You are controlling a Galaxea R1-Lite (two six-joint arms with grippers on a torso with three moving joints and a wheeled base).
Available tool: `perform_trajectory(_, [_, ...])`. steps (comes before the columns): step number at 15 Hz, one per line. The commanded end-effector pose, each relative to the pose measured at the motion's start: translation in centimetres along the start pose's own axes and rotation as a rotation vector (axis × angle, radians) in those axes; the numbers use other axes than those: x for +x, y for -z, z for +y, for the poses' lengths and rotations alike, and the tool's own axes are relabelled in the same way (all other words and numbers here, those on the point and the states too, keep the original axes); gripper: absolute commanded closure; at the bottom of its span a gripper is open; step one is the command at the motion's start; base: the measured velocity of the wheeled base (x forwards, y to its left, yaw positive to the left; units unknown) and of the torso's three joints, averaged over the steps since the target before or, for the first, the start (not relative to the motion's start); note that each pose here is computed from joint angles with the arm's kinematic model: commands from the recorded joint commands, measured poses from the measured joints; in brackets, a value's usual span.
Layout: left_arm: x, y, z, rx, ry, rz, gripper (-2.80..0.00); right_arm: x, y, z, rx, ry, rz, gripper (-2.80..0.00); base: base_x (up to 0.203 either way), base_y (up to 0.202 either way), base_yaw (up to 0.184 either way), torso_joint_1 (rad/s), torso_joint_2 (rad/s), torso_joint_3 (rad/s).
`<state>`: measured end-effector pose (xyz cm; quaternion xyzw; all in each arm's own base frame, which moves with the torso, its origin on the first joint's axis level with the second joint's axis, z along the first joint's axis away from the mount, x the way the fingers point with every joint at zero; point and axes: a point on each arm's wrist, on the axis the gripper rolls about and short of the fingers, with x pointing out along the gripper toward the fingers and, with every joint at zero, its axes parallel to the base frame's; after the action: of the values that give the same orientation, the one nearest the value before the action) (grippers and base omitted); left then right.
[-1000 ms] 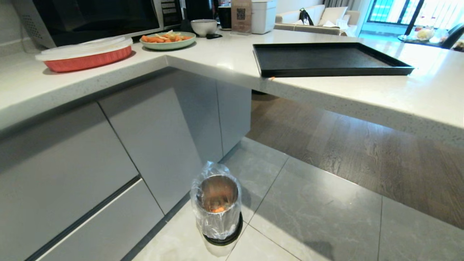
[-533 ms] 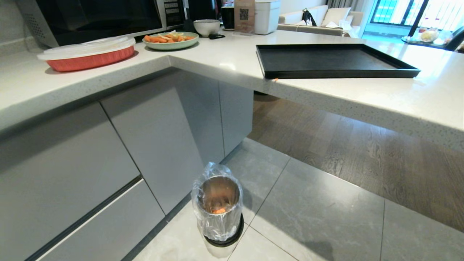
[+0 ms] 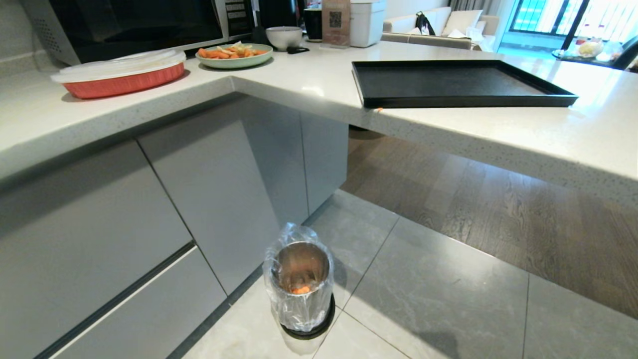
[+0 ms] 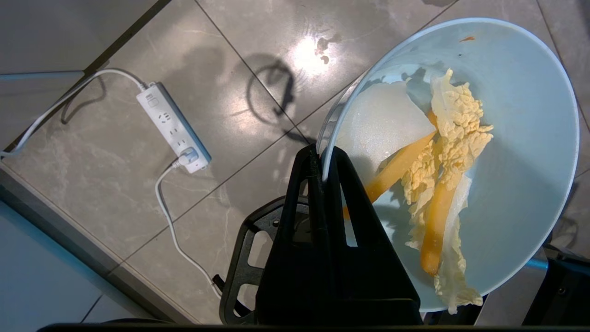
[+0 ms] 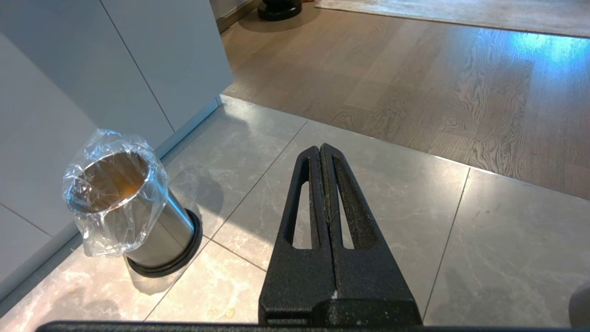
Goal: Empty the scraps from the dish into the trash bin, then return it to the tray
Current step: Move the bowl over the trash can
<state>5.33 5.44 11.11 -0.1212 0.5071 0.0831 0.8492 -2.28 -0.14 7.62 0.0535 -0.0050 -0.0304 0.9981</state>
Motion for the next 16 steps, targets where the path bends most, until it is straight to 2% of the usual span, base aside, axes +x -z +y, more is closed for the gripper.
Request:
perform_trajectory(1, [0.08, 0.09, -0.06, 0.004, 0.010, 0.005, 0.00, 0.00, 0.00, 0.00, 0.001, 0.000, -0.001, 0.00, 0.000, 0.000, 0.000, 0.000, 0.00, 0.000])
perform_trajectory(16, [0.38, 0.98, -0.60, 0.011, 0.032, 0.013, 0.00, 0.00, 0.00, 0.00, -0.001, 0.000, -0.001, 0.00, 0.000, 0.000, 0.000, 0.000, 0.00, 0.000])
